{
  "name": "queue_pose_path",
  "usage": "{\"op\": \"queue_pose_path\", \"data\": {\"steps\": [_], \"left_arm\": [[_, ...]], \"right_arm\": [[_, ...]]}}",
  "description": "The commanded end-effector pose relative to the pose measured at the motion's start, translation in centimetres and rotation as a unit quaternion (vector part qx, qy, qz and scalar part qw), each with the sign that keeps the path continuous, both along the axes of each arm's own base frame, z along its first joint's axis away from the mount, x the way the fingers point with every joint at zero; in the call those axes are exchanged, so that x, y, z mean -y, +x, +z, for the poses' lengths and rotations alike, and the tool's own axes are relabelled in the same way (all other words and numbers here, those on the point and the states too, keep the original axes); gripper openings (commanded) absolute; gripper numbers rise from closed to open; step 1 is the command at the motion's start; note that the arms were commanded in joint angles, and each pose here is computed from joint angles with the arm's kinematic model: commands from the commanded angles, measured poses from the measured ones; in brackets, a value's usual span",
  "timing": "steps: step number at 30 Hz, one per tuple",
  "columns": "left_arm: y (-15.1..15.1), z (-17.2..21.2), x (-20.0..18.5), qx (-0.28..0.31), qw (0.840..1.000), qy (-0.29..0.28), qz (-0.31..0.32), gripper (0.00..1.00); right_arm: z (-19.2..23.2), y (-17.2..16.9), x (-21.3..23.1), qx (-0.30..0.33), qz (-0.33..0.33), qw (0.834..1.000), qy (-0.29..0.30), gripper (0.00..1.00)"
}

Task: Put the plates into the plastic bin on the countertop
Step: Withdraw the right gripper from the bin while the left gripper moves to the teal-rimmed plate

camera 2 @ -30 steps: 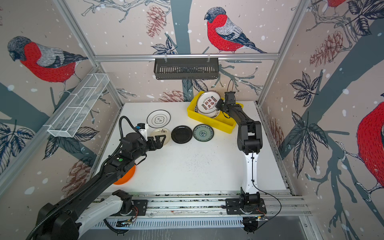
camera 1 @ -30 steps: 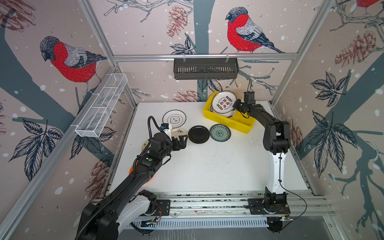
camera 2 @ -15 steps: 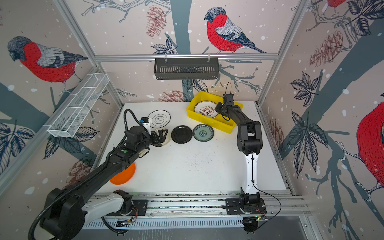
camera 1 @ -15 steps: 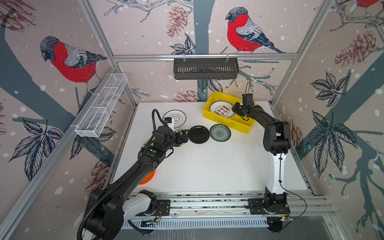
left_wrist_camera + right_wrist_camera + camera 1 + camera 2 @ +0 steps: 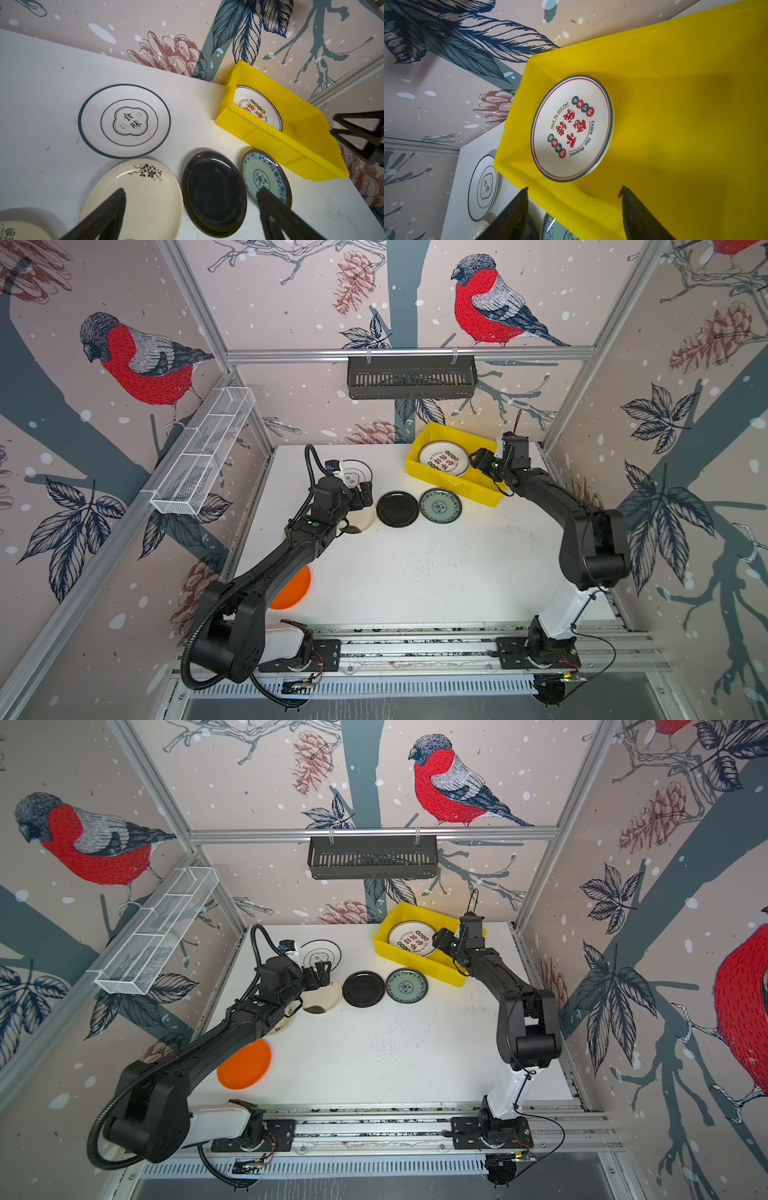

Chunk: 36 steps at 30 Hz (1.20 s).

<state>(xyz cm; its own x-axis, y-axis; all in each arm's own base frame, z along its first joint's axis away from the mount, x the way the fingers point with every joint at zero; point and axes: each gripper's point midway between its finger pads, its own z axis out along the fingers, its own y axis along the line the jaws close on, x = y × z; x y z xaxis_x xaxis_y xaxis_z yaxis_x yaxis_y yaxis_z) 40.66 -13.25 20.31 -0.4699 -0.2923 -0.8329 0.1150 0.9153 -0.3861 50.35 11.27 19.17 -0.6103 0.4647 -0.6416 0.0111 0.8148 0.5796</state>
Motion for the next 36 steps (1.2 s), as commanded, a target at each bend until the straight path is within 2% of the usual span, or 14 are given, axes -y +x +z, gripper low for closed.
{"op": "queue_pose_path", "data": {"steps": [1, 7, 10, 18, 20, 27, 31, 36], "left_arm": [[2.6, 2.0, -1.5, 0.036, 0.998, -0.031, 0.027, 0.97], [5.9, -0.6, -4.2, -0.002, 0.996, -0.085, 0.014, 0.97], [6.9, -2.1, -5.2, -0.016, 0.994, -0.104, 0.009, 0.92], [10.4, -6.3, -9.1, -0.070, 0.988, -0.132, 0.025, 0.75], [10.9, -7.0, -9.6, -0.081, 0.988, -0.126, 0.030, 0.73], [11.9, -8.5, -10.7, -0.106, 0.987, -0.115, 0.044, 0.63], [11.6, -9.5, -11.9, -0.121, 0.986, -0.097, 0.060, 0.63], [11.5, -11.1, -13.1, -0.152, 0.984, -0.068, 0.070, 0.68]], "right_arm": [[3.8, -2.1, -2.0, 0.081, 0.038, 0.996, 0.005, 0.75], [4.7, -7.2, -6.3, 0.092, 0.115, 0.989, 0.009, 0.78], [5.1, -9.5, -7.7, 0.093, 0.158, 0.983, 0.017, 0.78], [7.3, -14.6, -6.4, 0.135, 0.194, 0.972, 0.003, 0.86], [7.6, -15.3, -6.0, 0.146, 0.191, 0.971, -0.002, 0.91], [7.4, -15.9, -5.0, 0.159, 0.186, 0.969, -0.033, 0.93], [6.7, -15.9, -4.5, 0.161, 0.173, 0.971, -0.045, 0.93], [6.1, -16.1, -4.1, 0.156, 0.163, 0.973, -0.044, 0.93]]}}
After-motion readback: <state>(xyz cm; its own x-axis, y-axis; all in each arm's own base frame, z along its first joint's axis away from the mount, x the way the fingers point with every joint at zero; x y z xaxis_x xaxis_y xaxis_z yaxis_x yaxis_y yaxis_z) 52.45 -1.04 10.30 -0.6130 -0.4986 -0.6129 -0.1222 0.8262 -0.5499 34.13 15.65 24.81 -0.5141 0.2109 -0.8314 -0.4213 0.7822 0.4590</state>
